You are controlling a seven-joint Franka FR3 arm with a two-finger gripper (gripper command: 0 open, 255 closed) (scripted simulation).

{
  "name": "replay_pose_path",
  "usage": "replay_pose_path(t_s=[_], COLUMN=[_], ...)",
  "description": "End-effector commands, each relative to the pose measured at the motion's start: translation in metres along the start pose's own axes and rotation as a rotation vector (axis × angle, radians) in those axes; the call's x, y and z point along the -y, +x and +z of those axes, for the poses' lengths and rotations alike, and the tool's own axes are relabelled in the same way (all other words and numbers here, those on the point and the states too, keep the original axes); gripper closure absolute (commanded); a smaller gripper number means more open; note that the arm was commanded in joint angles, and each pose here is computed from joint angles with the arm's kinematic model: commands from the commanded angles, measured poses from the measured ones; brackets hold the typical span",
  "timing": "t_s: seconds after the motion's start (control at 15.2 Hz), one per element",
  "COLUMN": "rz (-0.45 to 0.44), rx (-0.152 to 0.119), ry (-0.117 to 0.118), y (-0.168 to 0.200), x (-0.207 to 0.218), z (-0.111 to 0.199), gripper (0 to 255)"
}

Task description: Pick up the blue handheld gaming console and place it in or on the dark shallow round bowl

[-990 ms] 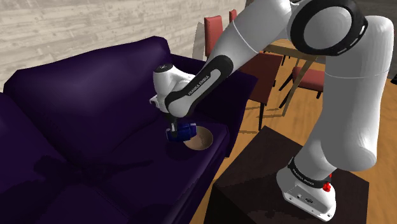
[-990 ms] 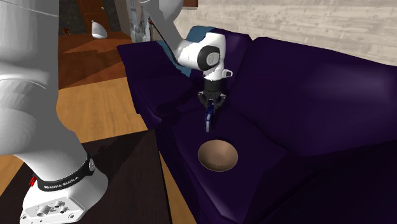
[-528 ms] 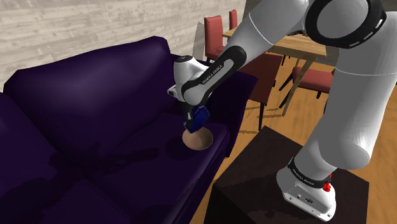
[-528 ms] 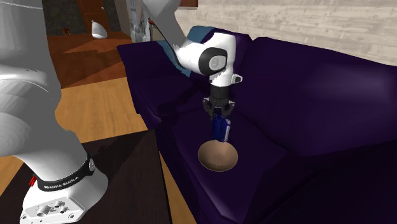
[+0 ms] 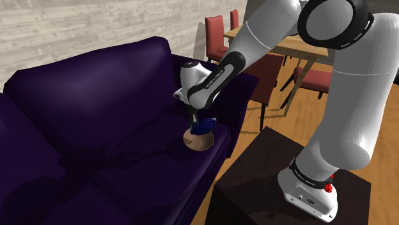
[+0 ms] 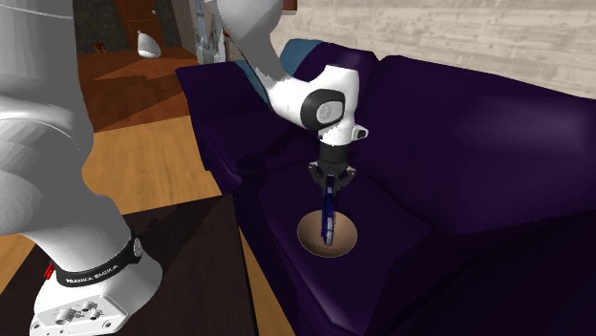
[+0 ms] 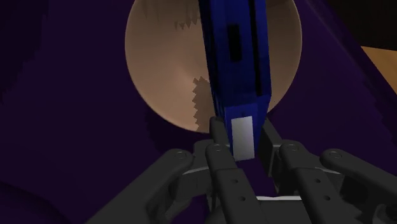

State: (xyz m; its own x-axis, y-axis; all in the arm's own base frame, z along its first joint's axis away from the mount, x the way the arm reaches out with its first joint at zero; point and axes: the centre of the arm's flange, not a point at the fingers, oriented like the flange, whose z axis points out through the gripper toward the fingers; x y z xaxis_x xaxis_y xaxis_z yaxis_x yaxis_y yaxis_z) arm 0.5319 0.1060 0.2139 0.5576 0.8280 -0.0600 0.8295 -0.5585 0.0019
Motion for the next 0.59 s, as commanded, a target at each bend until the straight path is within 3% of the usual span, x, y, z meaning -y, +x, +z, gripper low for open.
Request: replay_pose_path(t_s=[0.0, 0.53], rz=[0.000, 0.000], rx=[-0.001, -0.001], ry=[0.000, 0.000], y=[0.000, 0.003], x=[0.001, 0.001], z=[0.011, 0.053], gripper=[255, 255])
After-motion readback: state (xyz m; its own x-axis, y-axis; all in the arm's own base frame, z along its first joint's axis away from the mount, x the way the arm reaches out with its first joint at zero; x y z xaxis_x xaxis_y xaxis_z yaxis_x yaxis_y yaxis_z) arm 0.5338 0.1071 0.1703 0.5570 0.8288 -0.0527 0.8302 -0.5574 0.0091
